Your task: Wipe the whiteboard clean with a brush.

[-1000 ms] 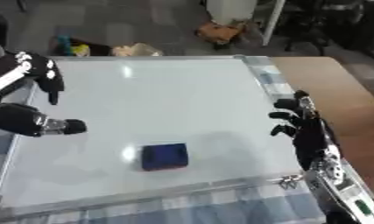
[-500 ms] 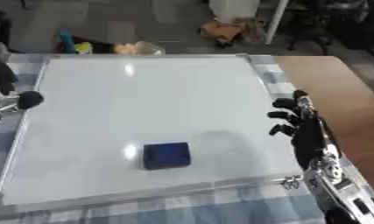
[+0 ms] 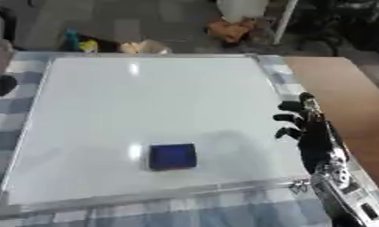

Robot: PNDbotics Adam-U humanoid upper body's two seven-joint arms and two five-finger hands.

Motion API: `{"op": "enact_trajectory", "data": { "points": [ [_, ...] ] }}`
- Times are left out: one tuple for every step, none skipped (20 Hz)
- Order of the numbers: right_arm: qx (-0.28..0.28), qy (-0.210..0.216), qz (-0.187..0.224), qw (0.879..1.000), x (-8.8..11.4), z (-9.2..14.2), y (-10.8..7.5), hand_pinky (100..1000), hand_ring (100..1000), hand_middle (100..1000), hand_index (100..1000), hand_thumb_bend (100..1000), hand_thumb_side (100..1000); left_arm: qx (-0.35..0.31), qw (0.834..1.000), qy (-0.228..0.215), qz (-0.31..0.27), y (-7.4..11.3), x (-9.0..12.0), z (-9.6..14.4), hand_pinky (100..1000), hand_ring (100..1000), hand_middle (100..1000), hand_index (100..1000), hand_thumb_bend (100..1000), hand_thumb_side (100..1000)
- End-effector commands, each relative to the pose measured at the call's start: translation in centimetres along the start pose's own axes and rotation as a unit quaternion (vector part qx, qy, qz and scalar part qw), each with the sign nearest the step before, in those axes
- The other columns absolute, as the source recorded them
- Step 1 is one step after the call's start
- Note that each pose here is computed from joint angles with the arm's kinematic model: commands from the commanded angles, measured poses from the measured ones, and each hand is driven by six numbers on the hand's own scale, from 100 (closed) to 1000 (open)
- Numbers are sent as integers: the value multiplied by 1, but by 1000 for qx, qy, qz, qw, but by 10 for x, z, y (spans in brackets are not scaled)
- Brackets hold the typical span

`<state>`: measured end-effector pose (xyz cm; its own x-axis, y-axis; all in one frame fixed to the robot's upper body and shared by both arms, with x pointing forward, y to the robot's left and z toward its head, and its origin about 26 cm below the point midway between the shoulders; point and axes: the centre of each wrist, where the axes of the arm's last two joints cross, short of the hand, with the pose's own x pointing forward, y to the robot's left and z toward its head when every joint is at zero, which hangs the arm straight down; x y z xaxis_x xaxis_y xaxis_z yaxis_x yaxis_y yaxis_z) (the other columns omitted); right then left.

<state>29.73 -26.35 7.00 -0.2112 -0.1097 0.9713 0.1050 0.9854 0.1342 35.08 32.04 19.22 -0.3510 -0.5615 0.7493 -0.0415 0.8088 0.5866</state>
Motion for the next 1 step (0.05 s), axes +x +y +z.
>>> {"op": "enact_trajectory", "data": {
  "points": [
    [8,-14,8,1000,8,-4,-1,348,615,648,652,100,819,14,1000,-8,2,5,3,-1,588,501,486,317,794,573]
  ]
}}
